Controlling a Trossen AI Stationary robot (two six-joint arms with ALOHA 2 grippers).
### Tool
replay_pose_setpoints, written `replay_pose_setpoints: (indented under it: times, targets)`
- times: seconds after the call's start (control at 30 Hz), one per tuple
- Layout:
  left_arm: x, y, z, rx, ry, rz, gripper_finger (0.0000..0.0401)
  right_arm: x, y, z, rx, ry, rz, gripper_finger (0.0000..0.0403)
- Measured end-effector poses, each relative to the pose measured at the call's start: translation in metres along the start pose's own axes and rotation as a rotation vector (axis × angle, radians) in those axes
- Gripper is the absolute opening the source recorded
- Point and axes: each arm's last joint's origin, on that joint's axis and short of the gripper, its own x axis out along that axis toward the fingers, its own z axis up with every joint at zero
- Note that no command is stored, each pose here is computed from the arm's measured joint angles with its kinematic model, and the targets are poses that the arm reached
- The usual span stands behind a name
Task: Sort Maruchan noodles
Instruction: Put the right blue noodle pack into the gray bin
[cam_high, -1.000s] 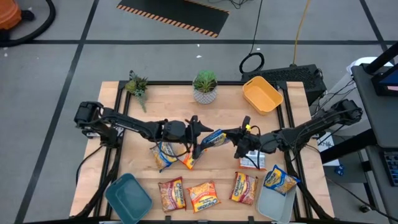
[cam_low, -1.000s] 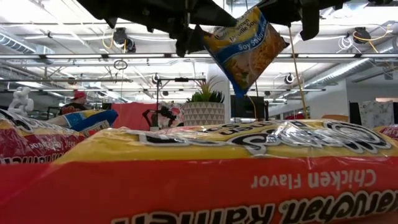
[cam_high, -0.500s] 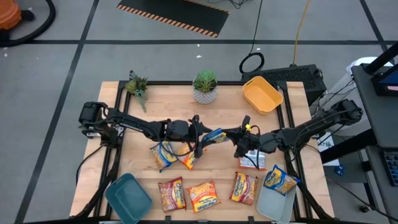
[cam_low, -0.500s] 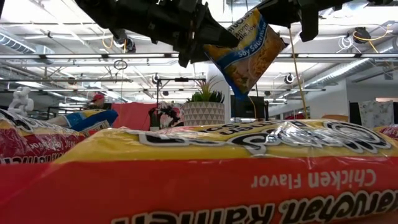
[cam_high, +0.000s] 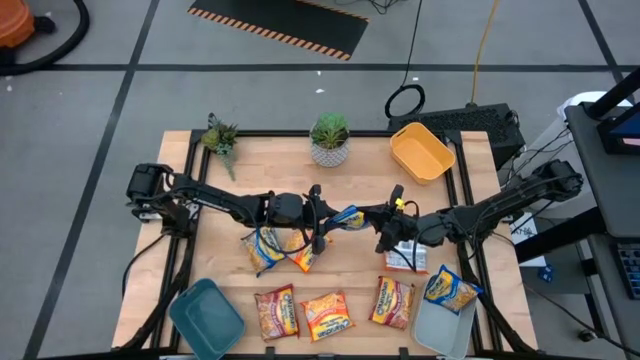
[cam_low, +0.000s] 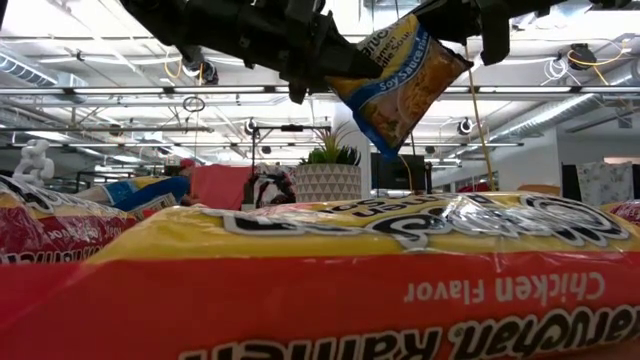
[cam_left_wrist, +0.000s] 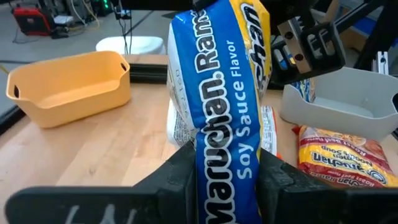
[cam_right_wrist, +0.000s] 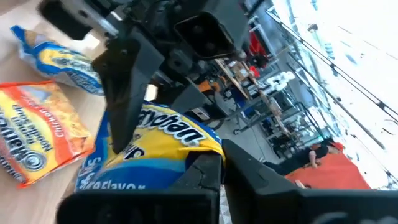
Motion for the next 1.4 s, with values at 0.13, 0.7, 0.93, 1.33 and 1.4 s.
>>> replay_pose_setpoints:
  times: [0.13, 0.7, 0.93, 1.33, 1.4]
  targets:
    - [0.000, -0.001, 0.003, 0.046, -0.033, -0.016, 0.0099, -0.009, -0.010, 0.004, 0.078, -0.005, -0.056, 0.0027]
    - [-0.002, -0.008, 0.013, 0.046, -0.131, -0.076, 0.0098, -0.055, -0.051, 0.009, 0.511, -0.125, -0.068, 0.0121]
    - [-0.002, -0.008, 0.016, 0.041, -0.167, -0.075, 0.0097, -0.066, -0.062, 0.007, 0.670, -0.151, -0.081, 0.0139]
    - [-0.002, -0.006, 0.016, 0.063, -0.172, -0.070, 0.0082, -0.071, -0.059, -0.004, 0.691, -0.076, -0.026, 0.0142]
    - [-0.002, -0.006, 0.017, 0.060, -0.175, -0.068, 0.0082, -0.072, -0.056, -0.007, 0.729, -0.075, 0.055, 0.0142]
